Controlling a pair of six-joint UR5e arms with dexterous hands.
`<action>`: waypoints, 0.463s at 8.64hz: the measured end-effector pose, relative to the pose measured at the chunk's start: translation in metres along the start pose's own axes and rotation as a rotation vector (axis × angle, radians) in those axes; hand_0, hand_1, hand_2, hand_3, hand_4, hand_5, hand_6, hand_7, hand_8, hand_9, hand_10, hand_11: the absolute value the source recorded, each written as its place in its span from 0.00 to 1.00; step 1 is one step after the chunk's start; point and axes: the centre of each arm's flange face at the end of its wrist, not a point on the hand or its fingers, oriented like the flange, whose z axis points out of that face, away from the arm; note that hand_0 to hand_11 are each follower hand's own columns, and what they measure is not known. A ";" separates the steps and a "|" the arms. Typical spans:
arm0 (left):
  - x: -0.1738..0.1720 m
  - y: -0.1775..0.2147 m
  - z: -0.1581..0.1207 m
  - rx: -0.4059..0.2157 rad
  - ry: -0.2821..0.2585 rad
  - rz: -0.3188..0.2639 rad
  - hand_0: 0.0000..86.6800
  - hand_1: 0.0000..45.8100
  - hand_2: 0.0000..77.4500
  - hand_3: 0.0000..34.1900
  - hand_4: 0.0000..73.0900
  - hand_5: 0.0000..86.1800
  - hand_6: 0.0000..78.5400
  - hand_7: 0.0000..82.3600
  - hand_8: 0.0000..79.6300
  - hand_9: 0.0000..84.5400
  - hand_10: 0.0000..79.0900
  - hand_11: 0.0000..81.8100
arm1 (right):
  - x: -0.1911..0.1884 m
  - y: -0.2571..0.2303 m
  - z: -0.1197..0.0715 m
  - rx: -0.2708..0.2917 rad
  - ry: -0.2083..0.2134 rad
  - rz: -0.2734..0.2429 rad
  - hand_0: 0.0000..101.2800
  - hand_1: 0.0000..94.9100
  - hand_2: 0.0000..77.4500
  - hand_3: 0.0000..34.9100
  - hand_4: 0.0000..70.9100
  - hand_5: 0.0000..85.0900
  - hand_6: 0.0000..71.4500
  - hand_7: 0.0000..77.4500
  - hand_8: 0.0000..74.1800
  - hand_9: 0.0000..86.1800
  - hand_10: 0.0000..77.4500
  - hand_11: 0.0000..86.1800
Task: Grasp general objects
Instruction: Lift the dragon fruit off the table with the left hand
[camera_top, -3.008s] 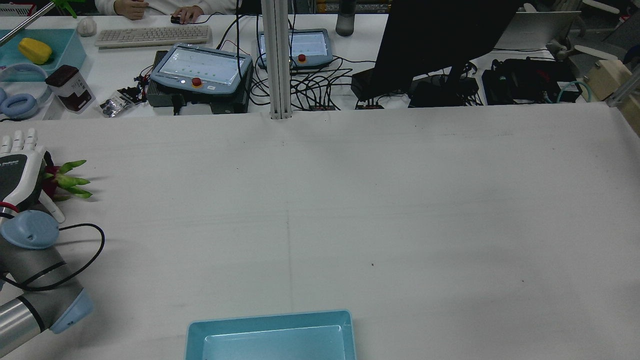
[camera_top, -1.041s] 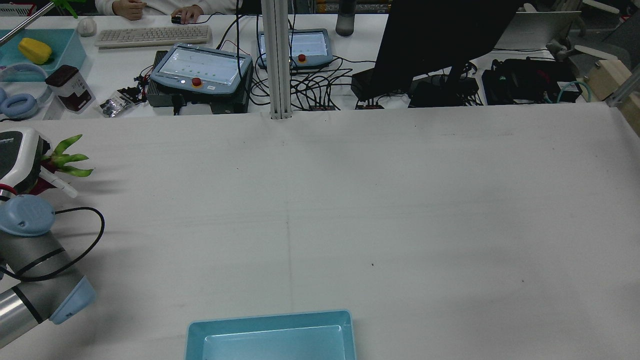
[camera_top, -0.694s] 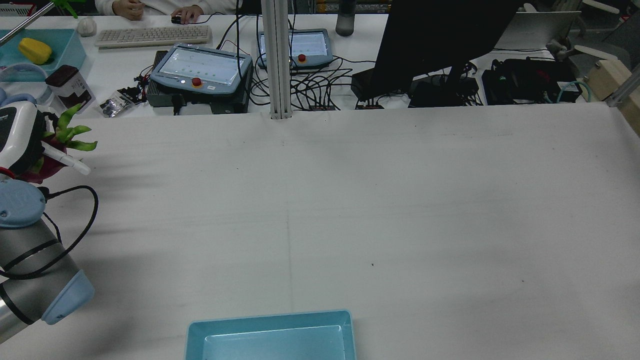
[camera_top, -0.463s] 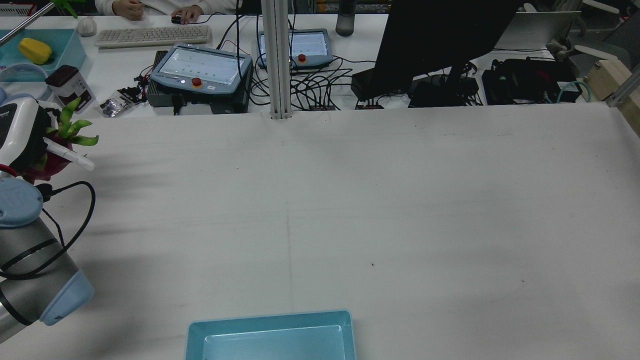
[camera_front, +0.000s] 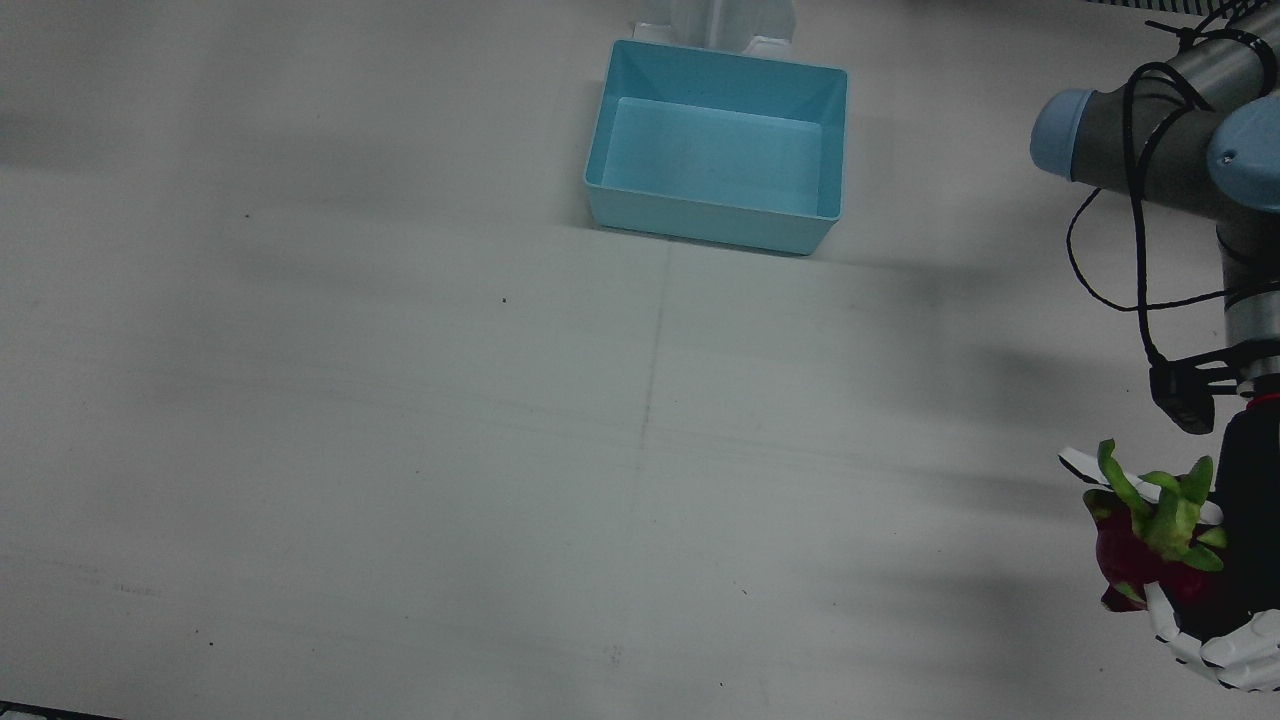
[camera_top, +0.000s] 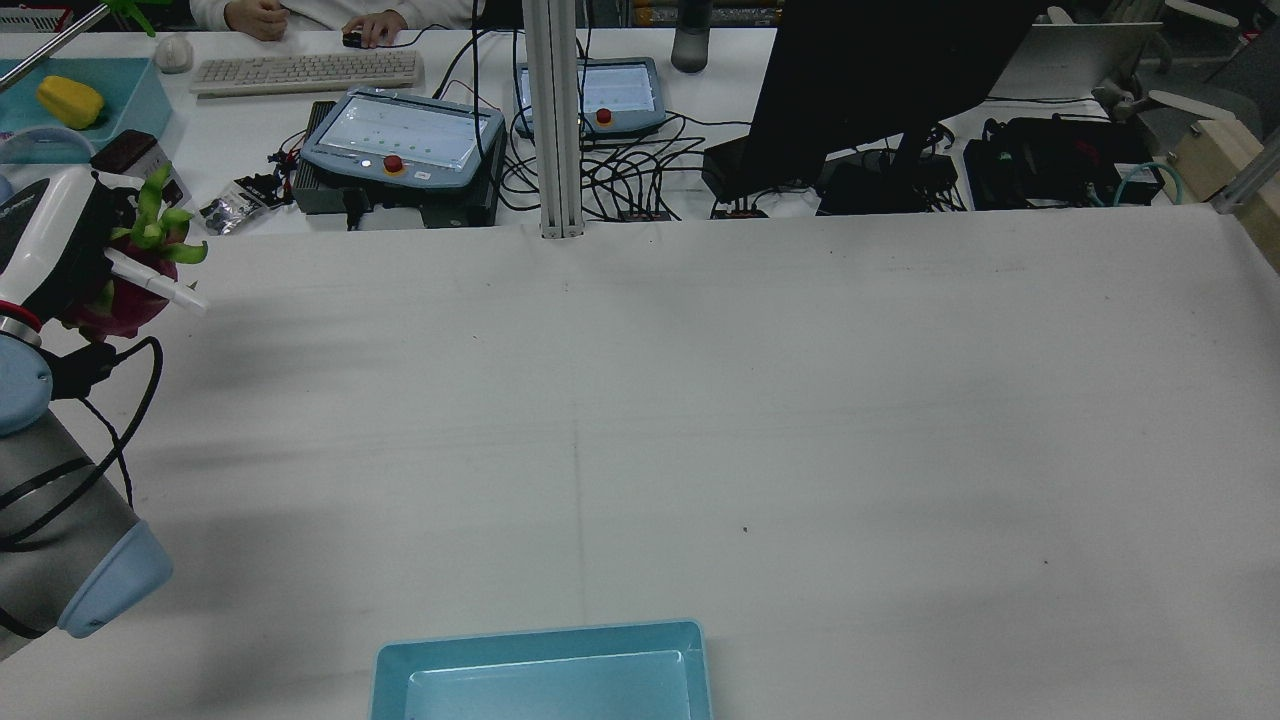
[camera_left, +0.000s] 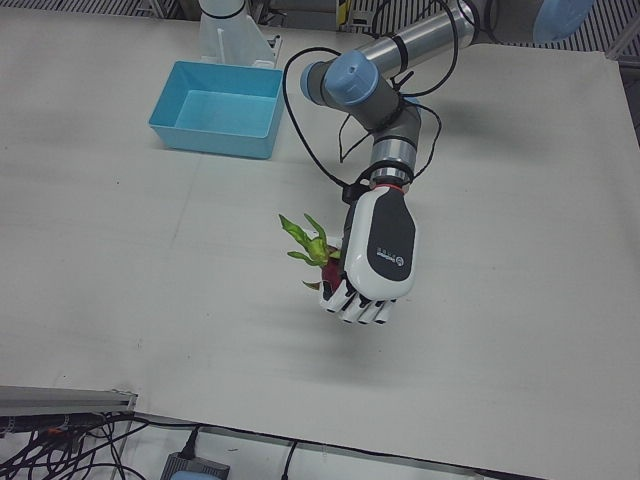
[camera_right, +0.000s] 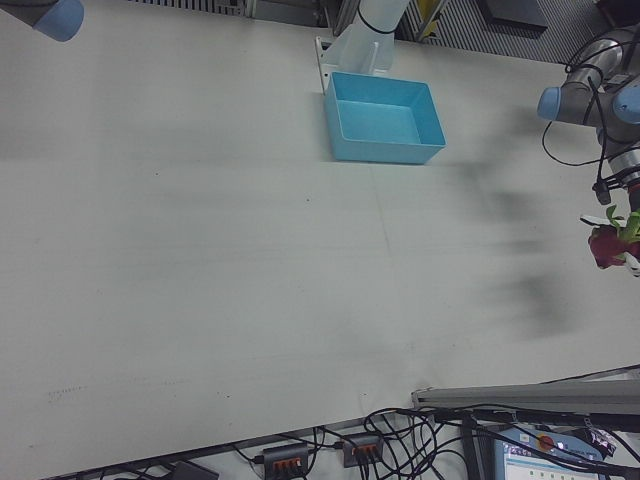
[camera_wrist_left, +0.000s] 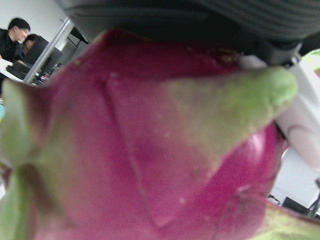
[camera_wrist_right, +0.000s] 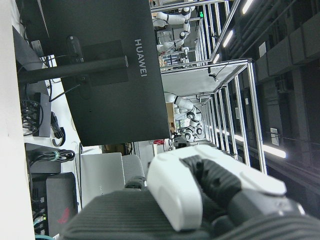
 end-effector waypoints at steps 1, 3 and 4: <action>0.006 0.012 0.009 -0.113 0.027 -0.062 0.44 0.00 0.00 0.00 0.59 0.70 0.79 0.67 0.68 0.74 0.48 0.87 | 0.000 0.000 0.000 0.000 0.000 0.000 0.00 1.00 1.00 0.00 0.00 0.00 0.00 0.00 0.00 0.01 0.00 0.00; 0.020 0.046 0.022 -0.304 0.071 -0.167 0.43 0.00 0.01 0.00 0.64 0.81 0.80 0.67 0.71 0.74 0.49 0.87 | 0.000 0.000 0.000 0.000 0.000 0.000 0.00 1.00 1.00 0.00 0.00 0.00 0.00 0.00 0.00 0.01 0.00 0.01; 0.027 0.064 0.026 -0.399 0.075 -0.204 0.44 0.00 0.00 0.00 0.69 0.81 0.81 0.67 0.71 0.73 0.49 0.87 | 0.000 0.000 0.000 0.000 0.001 0.000 0.00 1.00 1.00 0.00 0.00 0.00 0.00 0.00 0.00 0.01 0.00 0.01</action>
